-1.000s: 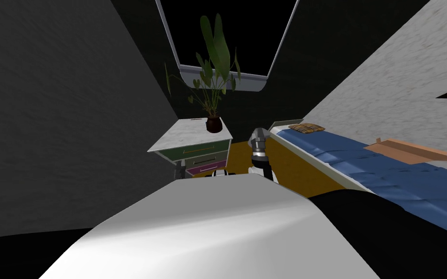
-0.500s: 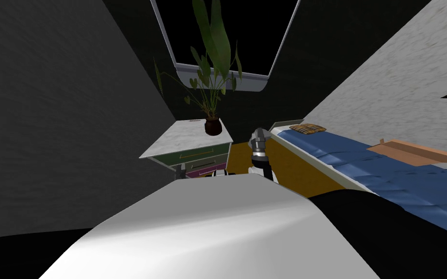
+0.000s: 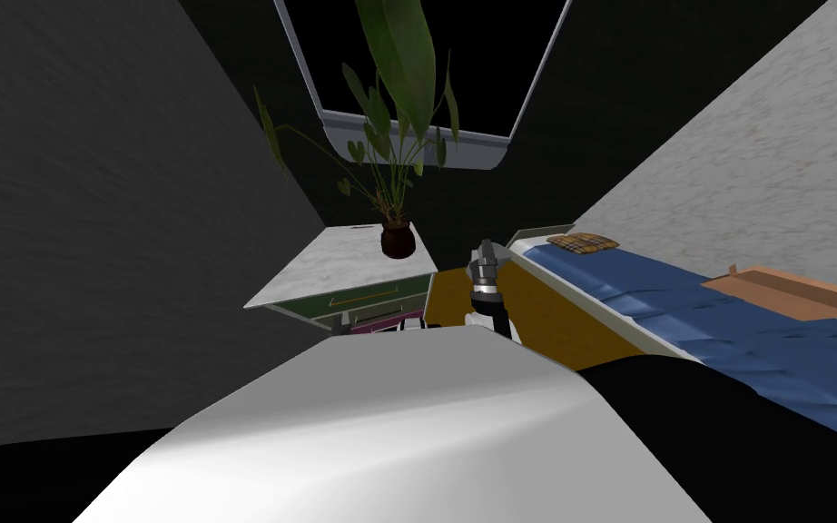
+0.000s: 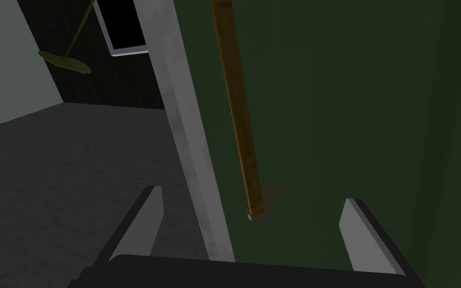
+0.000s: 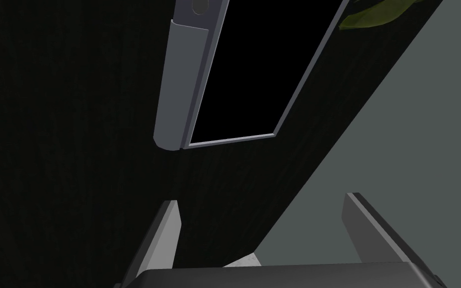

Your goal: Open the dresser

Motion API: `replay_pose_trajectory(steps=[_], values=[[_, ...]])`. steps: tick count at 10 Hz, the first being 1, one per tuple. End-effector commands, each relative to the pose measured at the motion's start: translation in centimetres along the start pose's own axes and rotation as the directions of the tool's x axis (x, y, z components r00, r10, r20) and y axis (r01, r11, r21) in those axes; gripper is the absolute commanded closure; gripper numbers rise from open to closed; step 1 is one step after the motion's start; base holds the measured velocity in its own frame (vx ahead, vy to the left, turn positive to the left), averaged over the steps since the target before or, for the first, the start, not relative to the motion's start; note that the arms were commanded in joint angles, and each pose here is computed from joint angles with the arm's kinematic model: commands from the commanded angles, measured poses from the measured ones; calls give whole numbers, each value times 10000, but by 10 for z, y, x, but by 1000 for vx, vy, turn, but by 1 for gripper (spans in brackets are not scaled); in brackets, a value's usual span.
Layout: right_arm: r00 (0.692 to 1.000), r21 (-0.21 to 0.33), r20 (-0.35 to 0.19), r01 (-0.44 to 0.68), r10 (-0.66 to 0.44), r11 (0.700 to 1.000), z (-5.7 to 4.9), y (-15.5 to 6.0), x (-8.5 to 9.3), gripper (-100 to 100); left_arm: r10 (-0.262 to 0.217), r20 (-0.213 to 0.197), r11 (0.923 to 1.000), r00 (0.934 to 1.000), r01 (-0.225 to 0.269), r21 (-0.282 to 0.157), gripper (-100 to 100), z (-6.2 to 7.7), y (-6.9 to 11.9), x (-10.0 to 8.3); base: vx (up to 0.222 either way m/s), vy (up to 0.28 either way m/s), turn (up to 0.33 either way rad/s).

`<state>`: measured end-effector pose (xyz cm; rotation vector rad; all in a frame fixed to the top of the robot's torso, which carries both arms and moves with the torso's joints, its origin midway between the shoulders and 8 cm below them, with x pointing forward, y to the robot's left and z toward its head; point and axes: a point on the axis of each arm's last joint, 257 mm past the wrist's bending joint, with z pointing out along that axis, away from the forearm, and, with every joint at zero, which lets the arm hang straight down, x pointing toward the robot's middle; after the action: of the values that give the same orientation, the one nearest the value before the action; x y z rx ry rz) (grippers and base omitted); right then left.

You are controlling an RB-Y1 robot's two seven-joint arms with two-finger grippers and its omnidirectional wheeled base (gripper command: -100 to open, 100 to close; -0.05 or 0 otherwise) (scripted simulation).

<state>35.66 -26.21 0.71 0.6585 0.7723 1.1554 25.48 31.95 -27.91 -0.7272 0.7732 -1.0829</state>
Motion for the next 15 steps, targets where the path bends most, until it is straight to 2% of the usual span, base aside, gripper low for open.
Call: replay_pose_trajectory(steps=[1, 5, 6, 8, 9, 10, 15], values=[[10000, 0, 0, 0, 0, 10000, 0, 0, 0, 0, -18, -1, 10000, 10000, 18, 16, -100, 9, 3, -4, -11, -21, 15], [10000, -1, 0, -1, 1, 10000, 0, 0, 0, 0, -33, -36, 10000, 10000, 33, 24, -100, 30, 8, -11, -19, -33, 10], [10000, 0, 0, 0, 0, 10000, 0, 0, 0, 0, -43, -52, 10000, 10000, 43, 28, -100, 41, 10, -15, -21, -37, 15], [10000, -1, 0, -1, 1, 10000, 0, 0, 0, 0, -55, -67, 10000, 10000, 55, 34, -100, 51, 12, -19, -24, -41, 14], [10000, -1, 0, -1, 1, 10000, 0, 0, 0, 0, -43, -62, 10000, 10000, 43, 57, -100, 48, 9, -18, -8, -14, 2], [10000, 0, 0, 0, 0, 10000, 0, 0, 0, 0, -43, -52, 10000, 10000, 43, 28, 100, 41, 10, -15, 9, 19, -16], [10000, 0, -1, 2, -2, 10000, 0, 0, 0, 0, -18, -1, 10000, 10000, 18, 16, 100, 9, 3, -4, 23, 40, -13]])
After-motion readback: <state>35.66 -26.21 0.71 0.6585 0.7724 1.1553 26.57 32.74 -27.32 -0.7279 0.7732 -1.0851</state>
